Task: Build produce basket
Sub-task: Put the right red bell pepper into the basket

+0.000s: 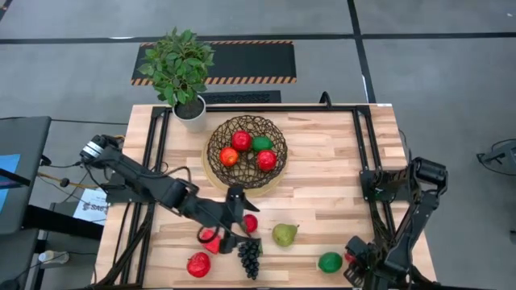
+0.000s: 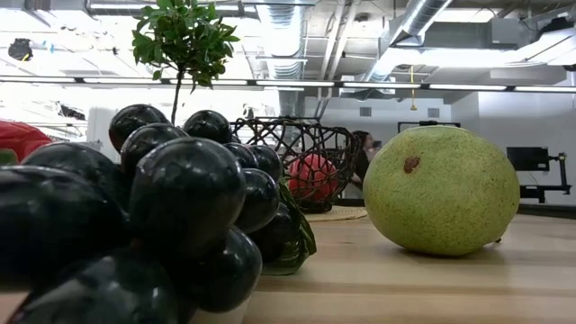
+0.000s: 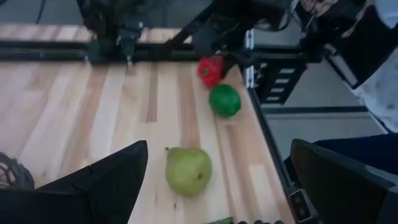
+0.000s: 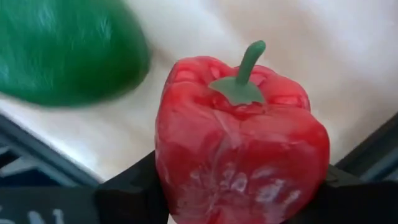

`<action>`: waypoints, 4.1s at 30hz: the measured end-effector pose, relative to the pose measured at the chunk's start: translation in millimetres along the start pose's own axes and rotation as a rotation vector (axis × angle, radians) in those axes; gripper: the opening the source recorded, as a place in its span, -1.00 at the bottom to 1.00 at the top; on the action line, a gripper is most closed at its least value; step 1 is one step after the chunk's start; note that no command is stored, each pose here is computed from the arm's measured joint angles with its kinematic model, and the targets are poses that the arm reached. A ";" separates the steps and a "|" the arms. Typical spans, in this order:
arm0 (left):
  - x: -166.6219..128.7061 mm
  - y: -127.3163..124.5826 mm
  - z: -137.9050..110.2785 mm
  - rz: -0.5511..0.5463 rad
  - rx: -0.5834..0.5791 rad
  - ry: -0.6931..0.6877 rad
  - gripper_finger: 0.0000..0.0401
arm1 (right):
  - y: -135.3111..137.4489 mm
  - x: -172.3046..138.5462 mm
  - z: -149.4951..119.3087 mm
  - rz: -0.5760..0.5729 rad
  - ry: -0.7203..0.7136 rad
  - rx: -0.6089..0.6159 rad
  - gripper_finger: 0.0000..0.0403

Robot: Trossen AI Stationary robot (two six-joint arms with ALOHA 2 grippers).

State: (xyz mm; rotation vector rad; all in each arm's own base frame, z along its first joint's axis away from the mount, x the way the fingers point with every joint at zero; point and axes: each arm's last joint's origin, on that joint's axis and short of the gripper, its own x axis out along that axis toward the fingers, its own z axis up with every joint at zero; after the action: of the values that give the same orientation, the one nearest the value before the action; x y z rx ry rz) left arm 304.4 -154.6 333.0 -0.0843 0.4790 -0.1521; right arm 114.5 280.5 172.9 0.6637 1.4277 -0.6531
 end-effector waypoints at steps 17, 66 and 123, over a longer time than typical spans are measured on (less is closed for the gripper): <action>-70.0 33.9 16.7 0.040 -0.029 -0.121 0.90 | -54.4 -101.1 76.0 0.264 -0.746 -0.017 0.30; 0.1 133.4 -32.7 -0.147 -0.015 -0.651 0.90 | 15.1 -161.3 264.9 0.469 -1.239 -0.499 0.32; 6.6 135.9 -34.7 -0.084 -0.074 -0.671 0.51 | 10.5 -155.2 292.8 0.531 -1.202 -0.535 0.34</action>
State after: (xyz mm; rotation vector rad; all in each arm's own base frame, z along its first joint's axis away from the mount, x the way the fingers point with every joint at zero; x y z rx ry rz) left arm 311.2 -23.3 283.5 -0.2187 -0.1890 -0.1774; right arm 310.0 69.6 337.8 0.1109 0.2298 -0.1305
